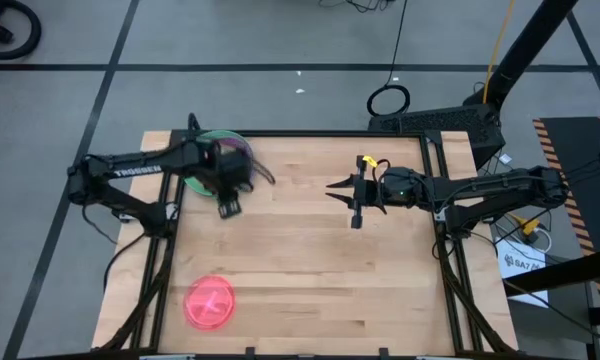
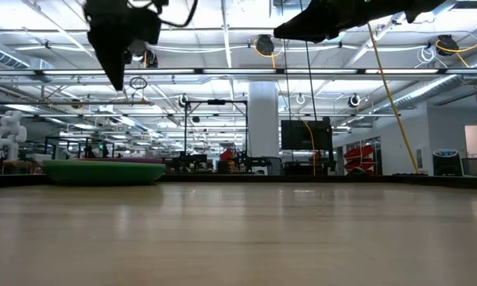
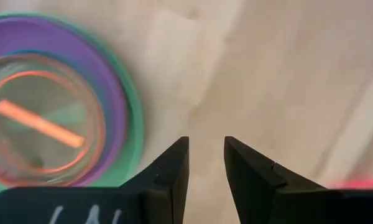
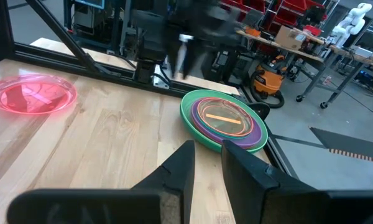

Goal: Stack plastic plates
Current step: Stack the transparent pink plate on top of the transparent orange plate

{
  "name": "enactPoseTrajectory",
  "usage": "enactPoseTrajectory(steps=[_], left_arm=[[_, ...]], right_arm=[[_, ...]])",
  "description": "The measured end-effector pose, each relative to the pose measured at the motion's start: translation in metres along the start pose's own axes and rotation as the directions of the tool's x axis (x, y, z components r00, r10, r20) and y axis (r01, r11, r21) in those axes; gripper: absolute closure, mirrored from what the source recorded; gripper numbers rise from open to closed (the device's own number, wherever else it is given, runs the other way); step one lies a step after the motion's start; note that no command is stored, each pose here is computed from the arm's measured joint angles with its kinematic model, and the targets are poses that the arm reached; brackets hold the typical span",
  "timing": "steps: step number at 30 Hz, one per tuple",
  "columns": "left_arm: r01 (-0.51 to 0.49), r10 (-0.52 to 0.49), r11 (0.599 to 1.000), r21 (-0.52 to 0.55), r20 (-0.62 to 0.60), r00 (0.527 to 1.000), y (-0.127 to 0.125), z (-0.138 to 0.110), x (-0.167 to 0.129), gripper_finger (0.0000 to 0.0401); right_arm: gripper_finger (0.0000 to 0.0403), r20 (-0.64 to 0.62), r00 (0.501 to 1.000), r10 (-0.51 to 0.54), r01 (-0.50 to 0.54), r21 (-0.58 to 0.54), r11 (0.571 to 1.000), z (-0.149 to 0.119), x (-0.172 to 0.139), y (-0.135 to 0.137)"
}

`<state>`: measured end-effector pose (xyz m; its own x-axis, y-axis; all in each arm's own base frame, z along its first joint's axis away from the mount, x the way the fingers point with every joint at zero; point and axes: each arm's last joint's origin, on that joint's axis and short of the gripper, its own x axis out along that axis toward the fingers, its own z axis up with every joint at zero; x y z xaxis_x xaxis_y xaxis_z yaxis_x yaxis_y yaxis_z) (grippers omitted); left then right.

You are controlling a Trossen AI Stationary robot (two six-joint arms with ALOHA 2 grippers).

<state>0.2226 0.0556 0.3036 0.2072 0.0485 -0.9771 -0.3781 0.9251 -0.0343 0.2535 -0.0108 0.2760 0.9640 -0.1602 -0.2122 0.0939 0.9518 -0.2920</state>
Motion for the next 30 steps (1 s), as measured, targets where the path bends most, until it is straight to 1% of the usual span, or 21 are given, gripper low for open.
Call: enactPoseTrajectory(steps=[3, 10, 15, 17, 21, 24, 27, 30], left_arm=[[0.026, -0.026, 0.995, 0.093, -0.006, 1.0, -0.028, -0.006, 0.0, 0.0293], [0.085, -0.083, 0.975, 0.204, -0.019, 0.996, -0.085, -0.029, -0.003, 0.0293], [0.12, -0.119, 0.964, 0.239, -0.02, 0.993, -0.116, -0.048, -0.007, 0.0293], [0.116, -0.118, 0.962, 0.246, -0.005, 0.993, -0.127, -0.057, -0.006, 0.0293], [0.097, -0.101, 0.961, 0.257, 0.004, 0.995, -0.144, -0.077, 0.007, 0.0293], [0.09, -0.086, 0.955, 0.281, -0.027, 0.996, -0.149, -0.093, 0.023, 0.0293], [0.135, -0.117, 0.963, 0.232, -0.091, 0.989, -0.154, -0.107, 0.04, 0.0293], [0.162, -0.14, 0.968, 0.193, -0.123, 0.982, -0.161, -0.124, 0.051, 0.0293]], right_arm=[[0.033, 0.0, 1.0, 0.0, 0.0, 0.0, 1.0, 0.0, 0.0, 0.0], [0.033, 0.0, 1.0, 0.0, 0.0, 0.0, 1.0, 0.0, 0.0, 0.0], [0.033, 0.001, 1.0, 0.004, -0.004, 0.016, 1.0, 0.0, 0.0, 0.0], [0.033, 0.001, 1.0, 0.004, -0.004, 0.019, 1.0, 0.0, 0.0, 0.0], [0.033, 0.001, 1.0, 0.004, -0.004, 0.019, 1.0, 0.0, 0.0, 0.0], [0.033, 0.001, 1.0, 0.004, -0.004, 0.022, 1.0, 0.0, 0.0, 0.0], [0.033, 0.001, 1.0, 0.004, -0.004, 0.026, 1.0, 0.0, 0.0, 0.0], [0.033, 0.001, 1.0, 0.004, -0.004, 0.026, 1.0, 0.0, 0.0, 0.0]])
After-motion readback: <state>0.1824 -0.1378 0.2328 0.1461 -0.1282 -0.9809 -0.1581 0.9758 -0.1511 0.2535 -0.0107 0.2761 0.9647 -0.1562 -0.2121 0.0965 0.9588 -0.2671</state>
